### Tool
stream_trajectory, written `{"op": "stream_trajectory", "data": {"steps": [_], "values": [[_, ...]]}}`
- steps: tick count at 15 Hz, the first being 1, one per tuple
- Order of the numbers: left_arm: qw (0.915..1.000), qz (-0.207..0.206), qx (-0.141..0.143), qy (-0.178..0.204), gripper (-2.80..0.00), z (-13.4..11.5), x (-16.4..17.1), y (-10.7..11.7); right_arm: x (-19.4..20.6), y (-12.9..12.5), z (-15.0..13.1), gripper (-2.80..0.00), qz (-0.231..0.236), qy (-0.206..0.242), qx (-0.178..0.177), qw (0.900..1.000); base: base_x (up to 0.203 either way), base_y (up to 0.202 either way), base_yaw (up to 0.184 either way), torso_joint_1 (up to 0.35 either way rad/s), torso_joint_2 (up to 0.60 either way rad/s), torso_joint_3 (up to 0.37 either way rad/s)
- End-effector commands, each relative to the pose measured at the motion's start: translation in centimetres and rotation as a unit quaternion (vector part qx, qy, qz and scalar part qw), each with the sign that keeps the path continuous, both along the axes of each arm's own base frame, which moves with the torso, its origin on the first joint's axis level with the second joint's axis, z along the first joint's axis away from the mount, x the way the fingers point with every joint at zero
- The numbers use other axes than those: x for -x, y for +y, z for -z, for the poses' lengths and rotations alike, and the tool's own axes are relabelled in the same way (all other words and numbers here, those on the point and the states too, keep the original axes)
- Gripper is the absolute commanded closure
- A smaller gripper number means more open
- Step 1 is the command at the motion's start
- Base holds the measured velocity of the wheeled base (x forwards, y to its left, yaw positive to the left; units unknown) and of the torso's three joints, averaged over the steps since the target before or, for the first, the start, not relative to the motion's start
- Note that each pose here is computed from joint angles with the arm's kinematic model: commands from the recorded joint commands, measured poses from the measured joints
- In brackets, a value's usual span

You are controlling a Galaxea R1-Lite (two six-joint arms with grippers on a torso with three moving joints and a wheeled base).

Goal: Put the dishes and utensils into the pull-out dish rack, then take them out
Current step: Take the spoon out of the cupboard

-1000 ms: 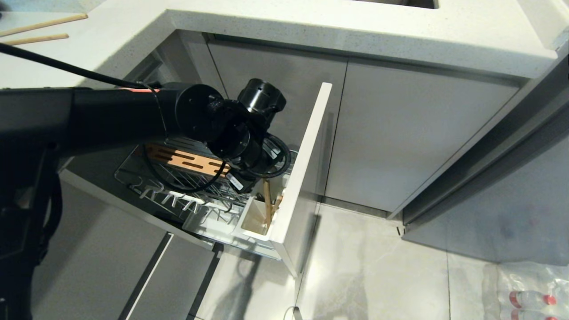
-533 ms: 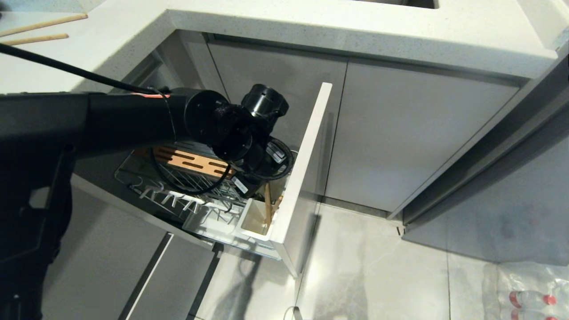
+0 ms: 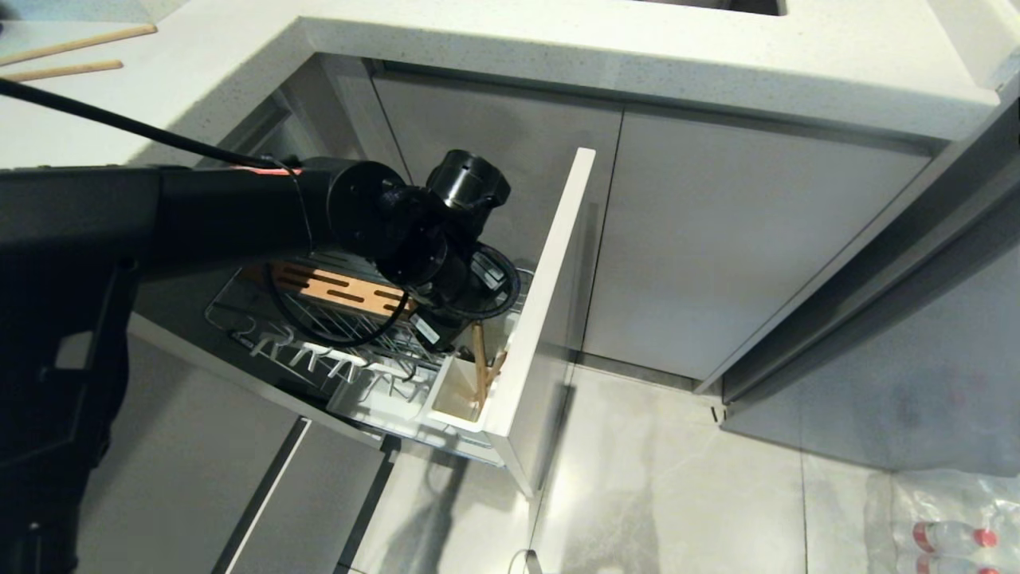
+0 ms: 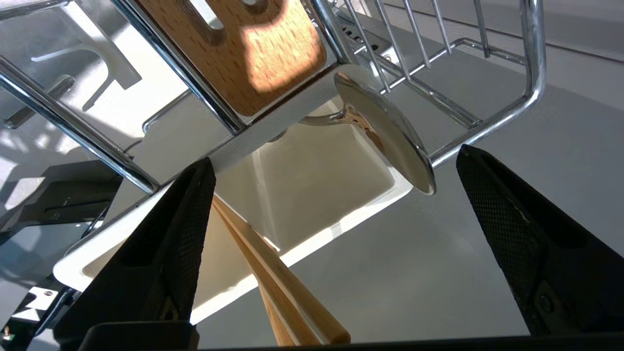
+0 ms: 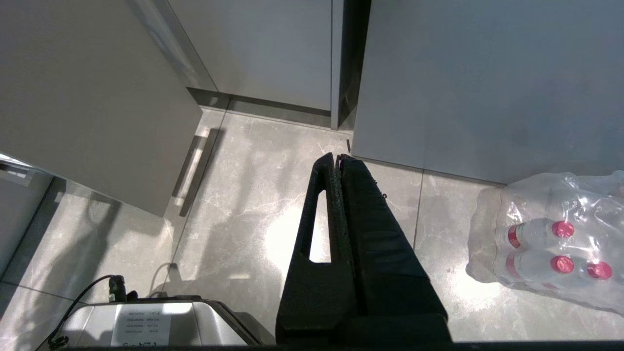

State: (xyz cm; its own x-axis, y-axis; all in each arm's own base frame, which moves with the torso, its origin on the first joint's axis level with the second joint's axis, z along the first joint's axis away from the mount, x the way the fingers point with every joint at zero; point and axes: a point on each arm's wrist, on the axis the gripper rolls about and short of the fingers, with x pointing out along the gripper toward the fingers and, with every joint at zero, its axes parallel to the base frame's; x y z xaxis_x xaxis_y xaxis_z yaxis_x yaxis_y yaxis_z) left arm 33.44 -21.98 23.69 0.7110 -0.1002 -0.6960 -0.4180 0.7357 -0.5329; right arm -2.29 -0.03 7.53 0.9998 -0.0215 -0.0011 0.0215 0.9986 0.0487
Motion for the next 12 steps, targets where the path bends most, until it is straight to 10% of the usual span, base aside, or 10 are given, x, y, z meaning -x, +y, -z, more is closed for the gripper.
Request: {"op": "stream_trajectory", "data": {"steps": [1, 10, 11, 12], "values": [[1.0000, -0.005, 0.001, 0.001, -2.80, -0.04, -0.01, 0.13, -0.02, 0.00, 0.04, 0.00, 0.000, 0.001, 0.000, 1.000, 0.000, 0.000, 0.000, 0.000, 0.00, 0.000], [1.0000, -0.003, -0.003, 0.002, -2.80, 0.11, -0.14, 0.19, -0.02, 0.00, 0.04, 0.00, 0.000, 0.001, 0.000, 1.000, 0.000, 0.000, 0.000, 0.000, 0.00, 0.000], [1.0000, -0.003, -0.003, 0.002, 0.00, 0.11, -0.14, 0.19, -0.02, 0.00, 0.04, 0.00, 0.000, 0.001, 0.000, 1.000, 0.000, 0.000, 0.000, 0.000, 0.00, 0.000], [1.0000, -0.003, -0.003, 0.002, 0.00, 0.11, -0.14, 0.19, -0.02, 0.00, 0.04, 0.00, 0.000, 0.001, 0.000, 1.000, 0.000, 0.000, 0.000, 0.000, 0.00, 0.000]]}}
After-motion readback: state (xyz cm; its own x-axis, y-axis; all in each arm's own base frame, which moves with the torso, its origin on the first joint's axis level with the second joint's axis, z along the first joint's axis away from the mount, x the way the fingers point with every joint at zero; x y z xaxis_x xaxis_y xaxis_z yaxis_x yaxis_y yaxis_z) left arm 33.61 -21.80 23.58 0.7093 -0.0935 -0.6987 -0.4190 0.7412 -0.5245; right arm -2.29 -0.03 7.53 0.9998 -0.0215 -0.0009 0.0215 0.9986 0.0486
